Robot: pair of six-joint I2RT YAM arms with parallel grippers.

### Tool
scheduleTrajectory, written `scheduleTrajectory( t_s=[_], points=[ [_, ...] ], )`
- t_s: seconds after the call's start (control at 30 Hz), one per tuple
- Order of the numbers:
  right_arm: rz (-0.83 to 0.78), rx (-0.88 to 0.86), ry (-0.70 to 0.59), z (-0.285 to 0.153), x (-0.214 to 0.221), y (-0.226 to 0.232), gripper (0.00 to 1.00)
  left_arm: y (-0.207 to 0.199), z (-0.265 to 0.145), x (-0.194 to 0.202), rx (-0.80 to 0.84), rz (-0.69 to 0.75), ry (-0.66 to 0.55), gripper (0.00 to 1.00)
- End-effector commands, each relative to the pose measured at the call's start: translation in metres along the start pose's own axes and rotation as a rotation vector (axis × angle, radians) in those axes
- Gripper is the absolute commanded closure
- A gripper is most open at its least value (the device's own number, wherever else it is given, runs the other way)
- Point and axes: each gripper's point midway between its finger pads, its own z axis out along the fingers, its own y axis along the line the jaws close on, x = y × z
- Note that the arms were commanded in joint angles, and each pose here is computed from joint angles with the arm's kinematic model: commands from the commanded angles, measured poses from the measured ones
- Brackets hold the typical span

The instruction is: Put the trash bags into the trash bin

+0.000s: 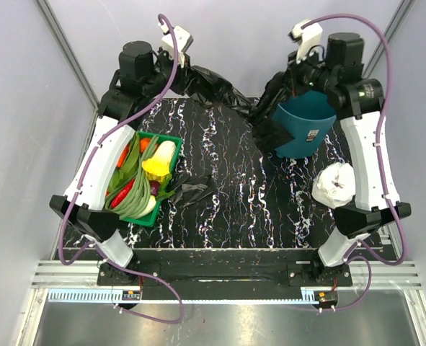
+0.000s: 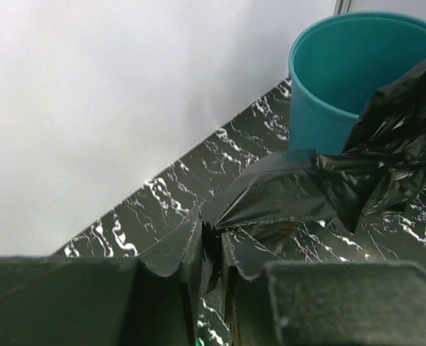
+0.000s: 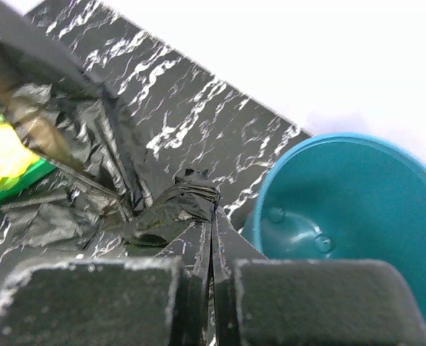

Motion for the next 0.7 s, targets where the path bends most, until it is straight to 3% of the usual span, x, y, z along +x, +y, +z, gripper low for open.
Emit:
scheduleTrajectory(
  t_s=[0.0, 0.07, 0.33, 0.5, 0.67],
  points=[
    [-0.027, 0.14, -0.167, -0.046, -0.06, -0.029, 1.0, -0.004, -0.022, -0.065, 0.022, 0.033, -0.159, 0.89],
    [-0.059, 0.196, -0.222, -0.061, -0.08, -0.038, 1.0, -0.01, -0.033, -0.091, 0.047, 0.039, -0.225, 0.99],
    [-0.147, 0.398, -0.413, -0.11, -0.139, -0.066, 1.0, -0.024, -0.05, -0.165, 0.133, 0.084, -0.481, 1.0],
    [-0.193, 0.534, -0.432, -0.126, -0.147, -0.092, 1.0, -0.02, -0.025, -0.18, 0.157, 0.043, -0.567, 1.0],
    [-0.154, 0.58, -0.392, -0.116, -0.129, -0.123, 1.0, -0.022, 0.011, -0.165, 0.193, 0.052, -0.568, 1.0]
  ],
)
